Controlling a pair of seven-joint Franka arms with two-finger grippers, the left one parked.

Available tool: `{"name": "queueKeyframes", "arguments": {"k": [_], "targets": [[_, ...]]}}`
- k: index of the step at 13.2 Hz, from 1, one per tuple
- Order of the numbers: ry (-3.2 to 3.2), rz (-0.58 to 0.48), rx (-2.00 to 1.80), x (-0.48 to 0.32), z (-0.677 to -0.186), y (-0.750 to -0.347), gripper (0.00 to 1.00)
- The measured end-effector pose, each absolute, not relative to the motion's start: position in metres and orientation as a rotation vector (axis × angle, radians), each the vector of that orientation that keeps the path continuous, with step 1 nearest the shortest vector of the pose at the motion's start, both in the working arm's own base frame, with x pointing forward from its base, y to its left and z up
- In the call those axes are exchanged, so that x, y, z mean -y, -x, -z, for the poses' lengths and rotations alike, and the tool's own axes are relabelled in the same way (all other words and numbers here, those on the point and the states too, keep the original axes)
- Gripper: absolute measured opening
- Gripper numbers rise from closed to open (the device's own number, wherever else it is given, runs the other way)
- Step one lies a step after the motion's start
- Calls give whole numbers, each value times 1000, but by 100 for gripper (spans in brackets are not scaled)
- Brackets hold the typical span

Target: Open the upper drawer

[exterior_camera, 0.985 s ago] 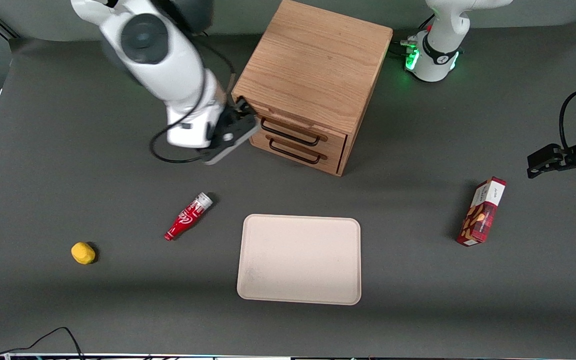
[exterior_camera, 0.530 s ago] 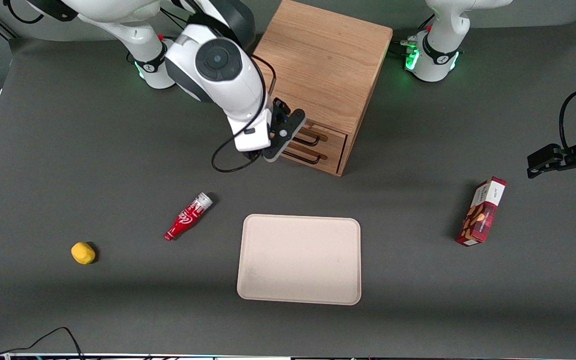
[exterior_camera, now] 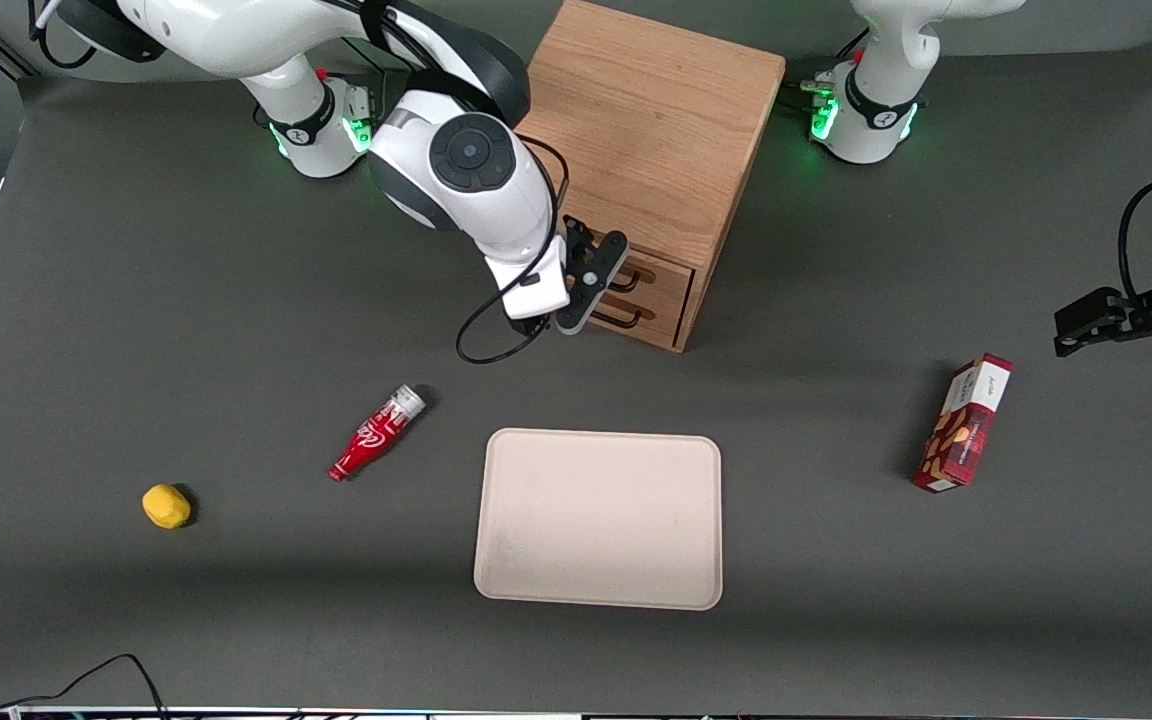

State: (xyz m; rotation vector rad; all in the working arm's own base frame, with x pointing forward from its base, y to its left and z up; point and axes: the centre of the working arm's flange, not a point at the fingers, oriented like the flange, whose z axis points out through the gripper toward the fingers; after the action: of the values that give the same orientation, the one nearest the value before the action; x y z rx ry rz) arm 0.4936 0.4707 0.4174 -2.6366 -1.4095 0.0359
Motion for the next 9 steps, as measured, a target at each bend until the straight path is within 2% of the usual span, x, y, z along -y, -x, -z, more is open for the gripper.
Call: {"name": "queueKeyframes", "arguments": {"k": [5,9], "targets": [[2625,-7,1478,-467,-398,-502,100],[2628,38,1511,-439,-396,-536,100]]}}
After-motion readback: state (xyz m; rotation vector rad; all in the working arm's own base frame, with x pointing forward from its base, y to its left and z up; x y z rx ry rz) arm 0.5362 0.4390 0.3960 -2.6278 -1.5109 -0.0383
